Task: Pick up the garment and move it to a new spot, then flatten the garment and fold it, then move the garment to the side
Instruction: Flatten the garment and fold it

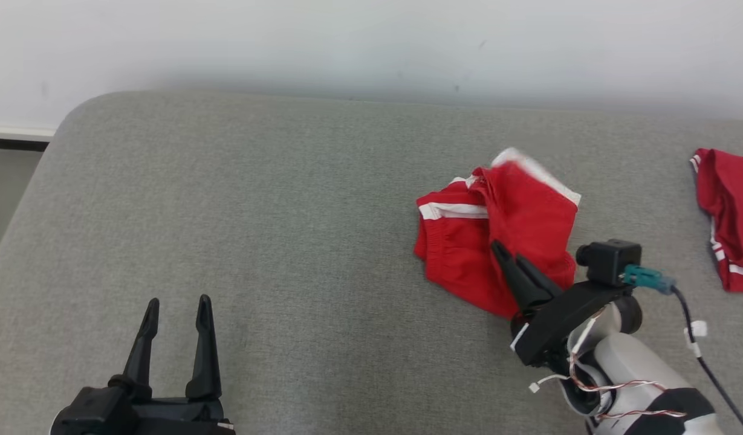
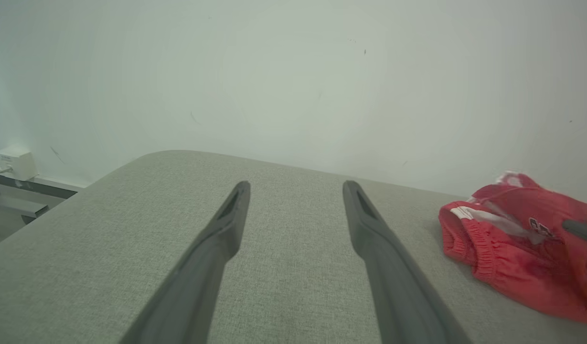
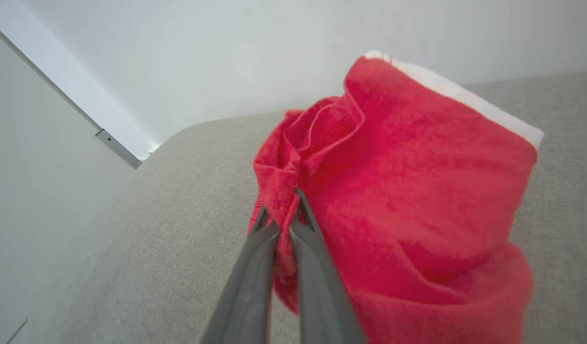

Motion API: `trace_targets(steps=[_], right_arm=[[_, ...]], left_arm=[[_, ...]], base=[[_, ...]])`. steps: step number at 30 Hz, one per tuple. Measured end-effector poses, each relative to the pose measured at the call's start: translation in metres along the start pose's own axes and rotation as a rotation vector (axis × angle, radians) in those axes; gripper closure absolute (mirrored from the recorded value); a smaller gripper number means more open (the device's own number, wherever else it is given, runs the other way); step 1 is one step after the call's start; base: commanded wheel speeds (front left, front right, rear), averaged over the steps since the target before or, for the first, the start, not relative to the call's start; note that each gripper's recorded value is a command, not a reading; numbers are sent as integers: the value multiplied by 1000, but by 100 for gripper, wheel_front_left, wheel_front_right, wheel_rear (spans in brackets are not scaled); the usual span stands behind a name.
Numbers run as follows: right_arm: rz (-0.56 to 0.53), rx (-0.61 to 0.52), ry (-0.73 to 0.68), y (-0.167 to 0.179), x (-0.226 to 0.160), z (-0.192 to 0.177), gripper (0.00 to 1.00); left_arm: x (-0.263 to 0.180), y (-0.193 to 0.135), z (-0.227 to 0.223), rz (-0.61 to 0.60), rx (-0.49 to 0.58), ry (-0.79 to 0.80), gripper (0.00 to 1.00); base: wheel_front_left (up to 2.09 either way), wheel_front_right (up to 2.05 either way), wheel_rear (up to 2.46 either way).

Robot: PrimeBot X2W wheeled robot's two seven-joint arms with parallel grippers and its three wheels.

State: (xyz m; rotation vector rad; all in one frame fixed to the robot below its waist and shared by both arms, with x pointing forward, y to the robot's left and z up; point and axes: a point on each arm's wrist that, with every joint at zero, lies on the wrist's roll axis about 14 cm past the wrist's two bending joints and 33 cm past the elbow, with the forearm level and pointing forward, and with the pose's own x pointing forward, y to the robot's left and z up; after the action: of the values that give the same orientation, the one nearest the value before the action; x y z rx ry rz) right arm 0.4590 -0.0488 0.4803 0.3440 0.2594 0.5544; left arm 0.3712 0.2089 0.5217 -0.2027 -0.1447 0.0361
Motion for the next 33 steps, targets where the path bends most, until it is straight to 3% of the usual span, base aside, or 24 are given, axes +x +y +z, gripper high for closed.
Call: trace_targets(steps=[15,16,17,33], right_arm=[[82,-64,146,39,27,-67,100],[77,-63,142,38,28,-67,93],[68,-74,127,35,27,-65,0],[-111,-125,-181,-34,-4,29,0]], left_arm=[[-6,17,-4,58,-12,18,0],[-6,17,-5,58,-13,19,0],[-5,16,-5,53,-15,20,0],[5,5,-2,16,-12,3,0]], base=[[0,0,0],[0,0,0],[0,0,0],[0,0,0]])
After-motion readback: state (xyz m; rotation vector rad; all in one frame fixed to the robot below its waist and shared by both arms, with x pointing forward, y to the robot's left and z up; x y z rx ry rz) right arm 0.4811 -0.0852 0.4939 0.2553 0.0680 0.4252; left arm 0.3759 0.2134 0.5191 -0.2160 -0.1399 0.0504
